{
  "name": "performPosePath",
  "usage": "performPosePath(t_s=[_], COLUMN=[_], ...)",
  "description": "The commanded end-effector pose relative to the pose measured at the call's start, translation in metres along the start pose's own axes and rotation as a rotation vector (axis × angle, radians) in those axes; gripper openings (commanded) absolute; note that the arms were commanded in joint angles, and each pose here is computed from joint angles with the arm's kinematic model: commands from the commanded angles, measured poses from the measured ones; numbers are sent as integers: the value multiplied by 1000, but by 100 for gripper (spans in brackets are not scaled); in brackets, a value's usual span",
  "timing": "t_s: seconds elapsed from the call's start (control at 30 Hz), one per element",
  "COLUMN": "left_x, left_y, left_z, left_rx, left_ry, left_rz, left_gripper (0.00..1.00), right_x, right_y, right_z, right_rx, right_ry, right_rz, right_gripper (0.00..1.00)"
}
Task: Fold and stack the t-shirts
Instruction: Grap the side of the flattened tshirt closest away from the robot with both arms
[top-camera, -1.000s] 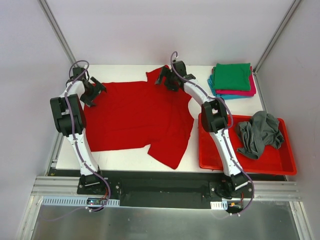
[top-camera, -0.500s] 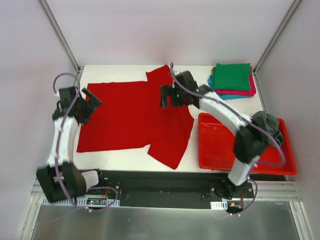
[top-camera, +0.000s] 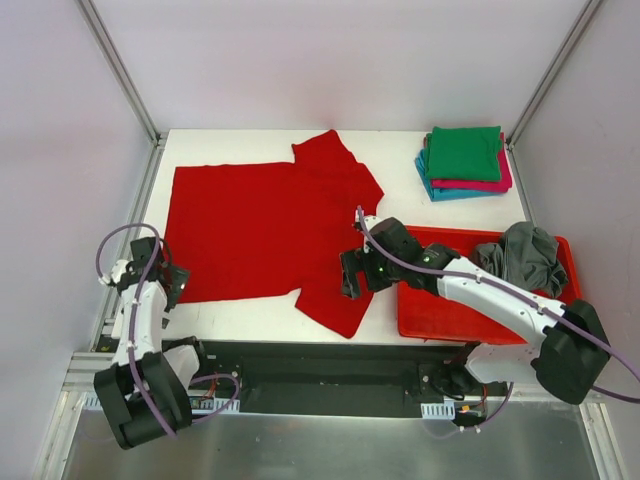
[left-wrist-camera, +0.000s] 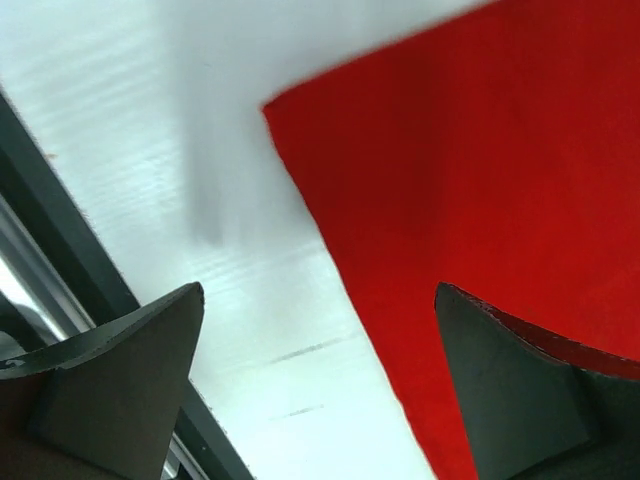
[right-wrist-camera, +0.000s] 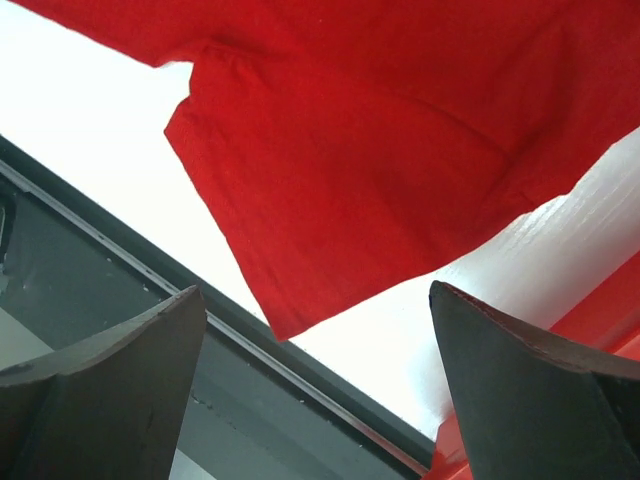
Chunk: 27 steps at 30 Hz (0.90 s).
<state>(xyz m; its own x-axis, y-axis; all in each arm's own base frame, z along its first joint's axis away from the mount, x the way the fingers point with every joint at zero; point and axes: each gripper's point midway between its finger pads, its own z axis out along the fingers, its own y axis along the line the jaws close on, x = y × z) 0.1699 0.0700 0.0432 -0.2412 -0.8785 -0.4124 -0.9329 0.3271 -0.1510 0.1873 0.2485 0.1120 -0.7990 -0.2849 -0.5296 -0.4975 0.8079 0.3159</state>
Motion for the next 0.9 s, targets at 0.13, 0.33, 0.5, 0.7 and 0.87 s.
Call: performPosePath(t_s=[0.13,0.33,0.5,0.7,0.87], left_x=[-42,-39,-32,-29,-28], left_y=[27,-1,-4,-6,-3], left_z=[34,49,57,58,55], left_rx=[-120,30,25,37,41], left_ry=[-32,70,129,141,121], left_rz=[-163,-146,-129,-119,-126], left_gripper=[86,67,51,28,0], right_x=[16,24,22,25,32], right_y=[4,3,6,6,5], right_z=[-9,-3,-2,1,1], right_rx=[-4,3,-4,-4,7], right_ry=[16,40,29,38,57], right_rz=[38,60,63,62,45], right_gripper=[96,96,96,96,96])
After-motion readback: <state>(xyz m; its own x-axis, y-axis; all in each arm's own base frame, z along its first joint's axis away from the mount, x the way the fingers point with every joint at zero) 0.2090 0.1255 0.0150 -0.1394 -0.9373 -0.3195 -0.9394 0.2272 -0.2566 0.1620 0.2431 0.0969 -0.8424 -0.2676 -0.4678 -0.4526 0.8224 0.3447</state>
